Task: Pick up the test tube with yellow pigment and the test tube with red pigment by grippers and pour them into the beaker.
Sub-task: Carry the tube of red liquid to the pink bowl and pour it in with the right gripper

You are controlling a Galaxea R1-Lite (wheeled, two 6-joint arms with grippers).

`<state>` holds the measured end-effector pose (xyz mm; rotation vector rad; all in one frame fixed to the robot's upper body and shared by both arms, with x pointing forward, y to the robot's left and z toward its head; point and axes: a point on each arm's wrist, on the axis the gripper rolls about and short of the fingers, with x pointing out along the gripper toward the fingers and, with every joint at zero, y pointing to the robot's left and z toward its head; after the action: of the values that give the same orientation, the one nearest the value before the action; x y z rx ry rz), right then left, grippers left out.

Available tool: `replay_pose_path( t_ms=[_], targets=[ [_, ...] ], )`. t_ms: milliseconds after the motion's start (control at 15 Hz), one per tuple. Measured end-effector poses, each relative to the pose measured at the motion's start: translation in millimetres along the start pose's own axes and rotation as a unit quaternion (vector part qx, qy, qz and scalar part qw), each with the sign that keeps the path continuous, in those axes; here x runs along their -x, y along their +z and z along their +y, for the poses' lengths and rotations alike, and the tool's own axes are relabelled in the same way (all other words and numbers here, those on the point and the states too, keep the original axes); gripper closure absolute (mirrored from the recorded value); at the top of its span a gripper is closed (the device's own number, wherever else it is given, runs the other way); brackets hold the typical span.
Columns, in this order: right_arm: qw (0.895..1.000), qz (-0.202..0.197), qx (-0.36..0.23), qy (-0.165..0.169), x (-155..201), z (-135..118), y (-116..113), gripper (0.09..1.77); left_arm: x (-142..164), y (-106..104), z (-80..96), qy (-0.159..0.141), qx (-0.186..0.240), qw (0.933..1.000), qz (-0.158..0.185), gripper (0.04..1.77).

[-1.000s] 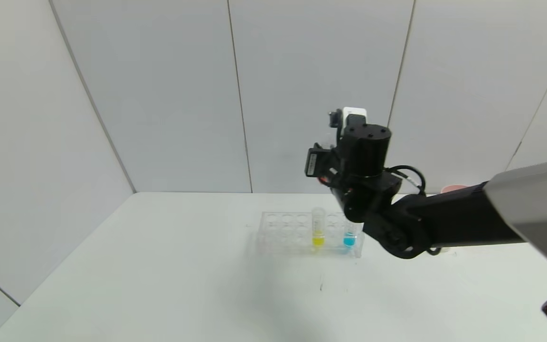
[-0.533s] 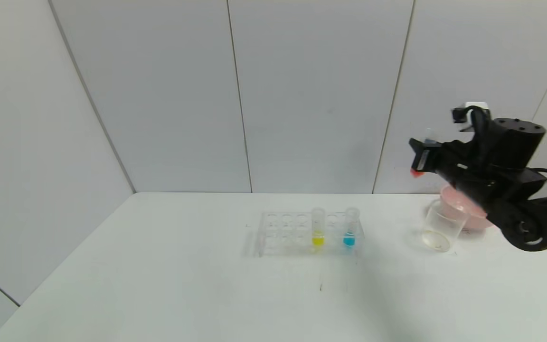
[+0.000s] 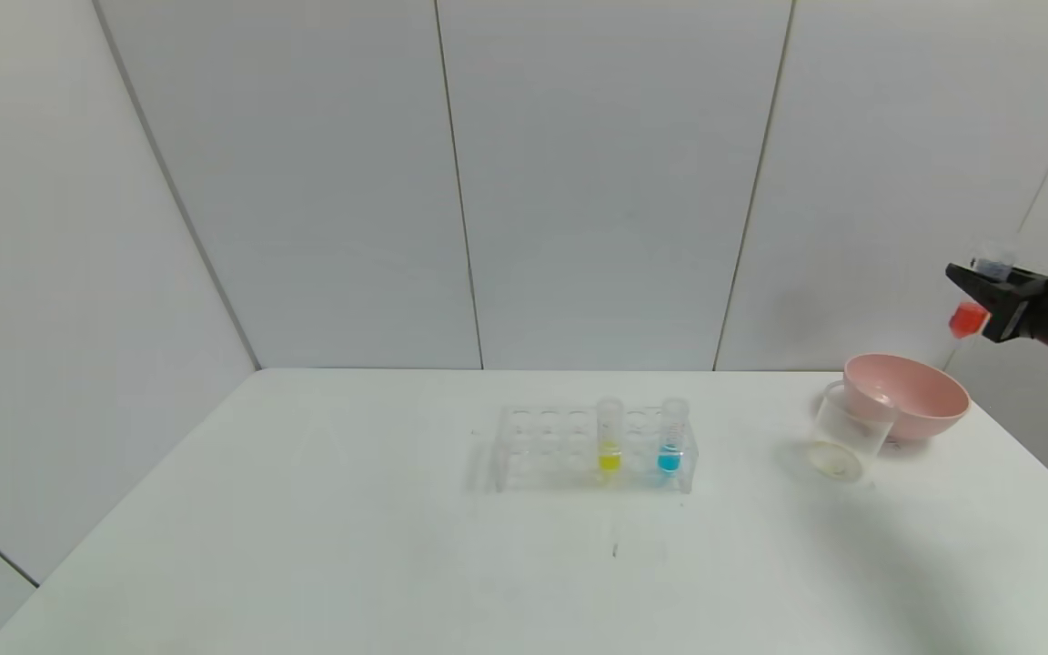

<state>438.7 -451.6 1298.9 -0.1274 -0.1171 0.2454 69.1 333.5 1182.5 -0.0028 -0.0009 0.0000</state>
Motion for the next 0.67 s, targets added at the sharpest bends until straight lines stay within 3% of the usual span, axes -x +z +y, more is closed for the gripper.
replay_pose_path(
  t_ms=[133,267,467,667],
  targets=[
    [0.998,0.002,0.049,0.038,12.7,-19.7,-6.0,1.29,0.0,0.0,0.0,0.000,0.000,1.0000,0.000,0.05],
    [0.994,0.004,0.097,0.055,16.1,-26.8,-13.5,1.29,0.0,0.0,0.0,0.000,0.000,1.0000,0.000,0.05],
    [0.982,0.010,0.174,0.078,10.9,-23.8,-29.4,1.29,0.0,0.0,0.0,0.000,0.000,1.0000,0.000,0.05],
    [0.963,0.010,0.250,0.101,0.6,-13.5,-43.4,1.29,0.0,0.0,0.0,0.000,0.000,1.0000,0.000,0.05]
  ],
)
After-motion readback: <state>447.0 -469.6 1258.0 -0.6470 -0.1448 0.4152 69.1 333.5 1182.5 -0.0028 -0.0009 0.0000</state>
